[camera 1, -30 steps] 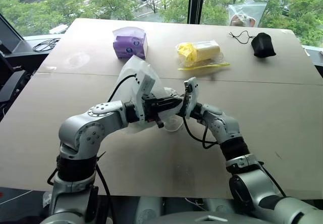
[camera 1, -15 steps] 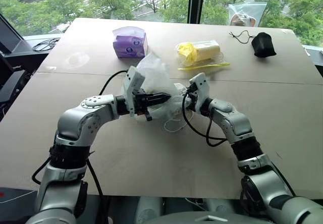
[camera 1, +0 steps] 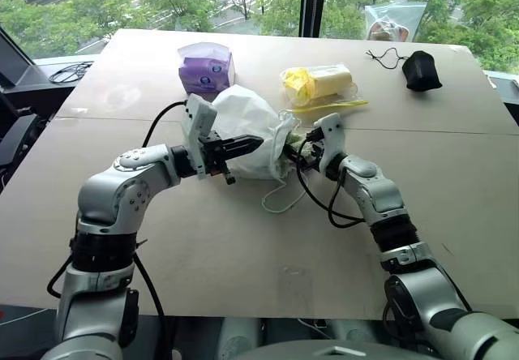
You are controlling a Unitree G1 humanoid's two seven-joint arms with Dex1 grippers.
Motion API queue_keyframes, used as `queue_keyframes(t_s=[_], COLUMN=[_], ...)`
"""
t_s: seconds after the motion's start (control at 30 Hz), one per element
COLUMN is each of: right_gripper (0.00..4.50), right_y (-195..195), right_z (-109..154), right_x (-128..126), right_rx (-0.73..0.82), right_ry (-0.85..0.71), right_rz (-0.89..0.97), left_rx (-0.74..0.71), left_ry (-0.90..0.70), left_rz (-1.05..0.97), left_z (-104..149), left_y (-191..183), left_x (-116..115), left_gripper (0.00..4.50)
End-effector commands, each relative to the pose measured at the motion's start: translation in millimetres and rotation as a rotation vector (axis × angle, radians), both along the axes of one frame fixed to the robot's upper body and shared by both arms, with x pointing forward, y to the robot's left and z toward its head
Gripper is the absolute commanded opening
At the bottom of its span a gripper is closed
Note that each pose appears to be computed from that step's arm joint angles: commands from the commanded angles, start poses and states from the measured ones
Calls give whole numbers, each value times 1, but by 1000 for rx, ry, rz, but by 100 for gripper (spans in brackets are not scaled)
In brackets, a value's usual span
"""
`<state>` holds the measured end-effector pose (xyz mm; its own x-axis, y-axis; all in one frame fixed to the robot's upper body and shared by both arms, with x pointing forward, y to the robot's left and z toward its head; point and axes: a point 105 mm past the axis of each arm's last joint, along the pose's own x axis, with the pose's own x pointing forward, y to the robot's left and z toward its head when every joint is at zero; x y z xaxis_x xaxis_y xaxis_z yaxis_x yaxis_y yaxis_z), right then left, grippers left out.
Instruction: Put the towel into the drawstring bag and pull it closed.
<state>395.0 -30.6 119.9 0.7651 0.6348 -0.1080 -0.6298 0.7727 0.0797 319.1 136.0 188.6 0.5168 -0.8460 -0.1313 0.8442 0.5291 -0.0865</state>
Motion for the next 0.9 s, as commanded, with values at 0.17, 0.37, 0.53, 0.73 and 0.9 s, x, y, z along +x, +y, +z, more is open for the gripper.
queue_keyframes(t_s=[0.17,0.37,0.53,0.73,0.9], right_gripper=[449,450,450,450,450], right_y=[-8,-24,-39,-56,-67], right_z=[40,46,46,48,48], right_x=[-17,-26,-26,-30,-35], right_rx=[-43,-95,-117,-130,-156], right_ry=[-156,-181,-177,-182,-189], right_rz=[85,84,44,11,-4], left_rx=[-40,1,48,168,166], left_ry=[0,39,-19,-62,-114], left_rz=[22,-26,86,158,205], left_z=[13,10,12,-7,-13], left_y=[-24,-40,-37,-44,-49], left_x=[-10,-25,-12,-1,10], left_gripper=[0,51,262,399,272])
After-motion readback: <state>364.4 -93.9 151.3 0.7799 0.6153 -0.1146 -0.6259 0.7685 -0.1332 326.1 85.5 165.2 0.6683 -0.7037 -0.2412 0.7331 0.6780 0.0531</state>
